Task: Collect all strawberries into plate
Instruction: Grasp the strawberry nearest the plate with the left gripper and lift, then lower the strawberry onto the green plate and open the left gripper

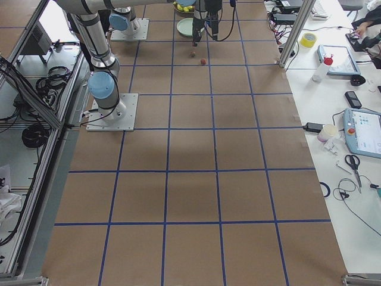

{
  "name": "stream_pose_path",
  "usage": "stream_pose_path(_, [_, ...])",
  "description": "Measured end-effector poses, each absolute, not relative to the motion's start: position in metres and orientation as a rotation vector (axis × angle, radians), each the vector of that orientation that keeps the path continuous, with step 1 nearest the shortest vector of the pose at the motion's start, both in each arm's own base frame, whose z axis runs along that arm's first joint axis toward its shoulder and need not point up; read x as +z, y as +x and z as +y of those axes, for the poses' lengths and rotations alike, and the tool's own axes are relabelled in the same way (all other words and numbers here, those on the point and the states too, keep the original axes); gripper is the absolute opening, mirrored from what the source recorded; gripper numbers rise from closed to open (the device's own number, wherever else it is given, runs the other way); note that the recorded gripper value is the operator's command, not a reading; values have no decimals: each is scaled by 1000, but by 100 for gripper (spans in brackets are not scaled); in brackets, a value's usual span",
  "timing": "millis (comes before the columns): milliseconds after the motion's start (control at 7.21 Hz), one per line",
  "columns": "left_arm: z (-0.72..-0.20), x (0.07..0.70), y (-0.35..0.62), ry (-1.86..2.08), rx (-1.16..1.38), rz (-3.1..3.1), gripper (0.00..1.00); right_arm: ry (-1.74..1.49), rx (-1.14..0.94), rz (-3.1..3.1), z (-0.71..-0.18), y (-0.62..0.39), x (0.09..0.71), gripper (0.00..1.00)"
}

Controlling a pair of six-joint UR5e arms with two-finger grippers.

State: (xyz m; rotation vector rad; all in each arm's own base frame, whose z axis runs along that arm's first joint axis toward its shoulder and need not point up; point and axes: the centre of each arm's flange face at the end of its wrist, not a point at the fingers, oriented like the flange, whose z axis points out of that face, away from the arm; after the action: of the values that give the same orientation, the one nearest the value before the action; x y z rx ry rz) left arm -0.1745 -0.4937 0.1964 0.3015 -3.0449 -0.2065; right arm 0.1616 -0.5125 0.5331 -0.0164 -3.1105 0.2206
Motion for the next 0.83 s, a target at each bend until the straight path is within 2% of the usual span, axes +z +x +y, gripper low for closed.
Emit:
stream_pose_path(416, [-509, 230, -146, 4, -160, -3229, 0, -17, 220, -3111, -512, 162, 533, 100])
stream_pose_path(833, [-515, 228, -104, -55, -258, -3403, 0, -15, 216, -3112, -512, 162, 532, 100])
